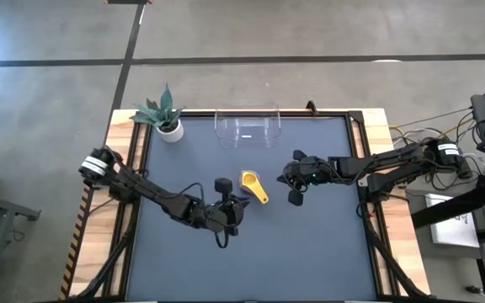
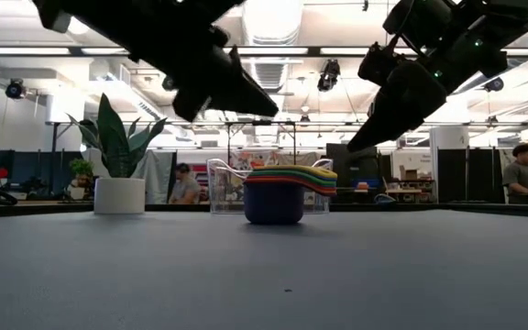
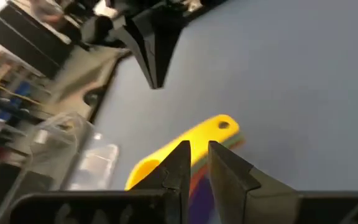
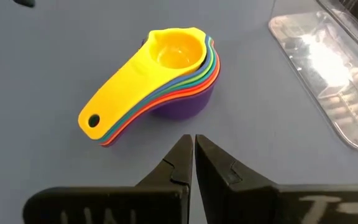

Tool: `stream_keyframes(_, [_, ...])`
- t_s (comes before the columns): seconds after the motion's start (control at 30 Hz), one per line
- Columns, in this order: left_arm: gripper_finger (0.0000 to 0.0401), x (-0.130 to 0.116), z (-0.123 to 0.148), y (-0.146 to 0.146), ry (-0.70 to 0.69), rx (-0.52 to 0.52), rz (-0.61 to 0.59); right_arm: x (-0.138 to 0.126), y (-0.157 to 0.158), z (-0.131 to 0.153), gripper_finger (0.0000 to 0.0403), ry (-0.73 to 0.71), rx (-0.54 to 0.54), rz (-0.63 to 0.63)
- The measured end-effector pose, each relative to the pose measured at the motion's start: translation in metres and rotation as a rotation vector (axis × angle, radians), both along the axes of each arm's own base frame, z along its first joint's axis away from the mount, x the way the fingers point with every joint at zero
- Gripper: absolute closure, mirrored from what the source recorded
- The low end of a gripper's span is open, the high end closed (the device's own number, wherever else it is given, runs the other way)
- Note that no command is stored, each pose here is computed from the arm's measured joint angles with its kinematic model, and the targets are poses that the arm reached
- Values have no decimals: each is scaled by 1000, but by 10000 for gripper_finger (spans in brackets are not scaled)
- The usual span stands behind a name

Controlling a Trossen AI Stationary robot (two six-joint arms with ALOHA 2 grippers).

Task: Nest measuring cups in basket
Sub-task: Put the nested measuring cups into the transparent bin

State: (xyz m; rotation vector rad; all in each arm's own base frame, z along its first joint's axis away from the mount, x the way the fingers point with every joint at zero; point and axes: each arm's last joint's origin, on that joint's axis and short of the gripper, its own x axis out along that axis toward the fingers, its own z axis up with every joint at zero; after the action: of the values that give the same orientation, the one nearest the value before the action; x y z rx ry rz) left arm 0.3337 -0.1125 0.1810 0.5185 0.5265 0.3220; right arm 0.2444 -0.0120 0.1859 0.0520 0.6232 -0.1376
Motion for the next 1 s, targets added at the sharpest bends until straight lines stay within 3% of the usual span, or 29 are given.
stream_keyframes(0.27, [308, 22, -20, -1, 107, 175, -39, 1, 0, 0, 394, -8, 0, 1])
stream_keyframes(0.7, [130, 52, -50, -10, 316, 400, -23, -1, 0, -2, 394, 4, -6, 6])
stream_keyframes(0.83, [114, 59, -62, -13, 356, 477, -4, -1, 0, -3, 394, 4, -10, 8])
stream_keyframes(1.0, [124, 67, -75, -13, 380, 540, 50, -1, 0, -2, 394, 3, -11, 10])
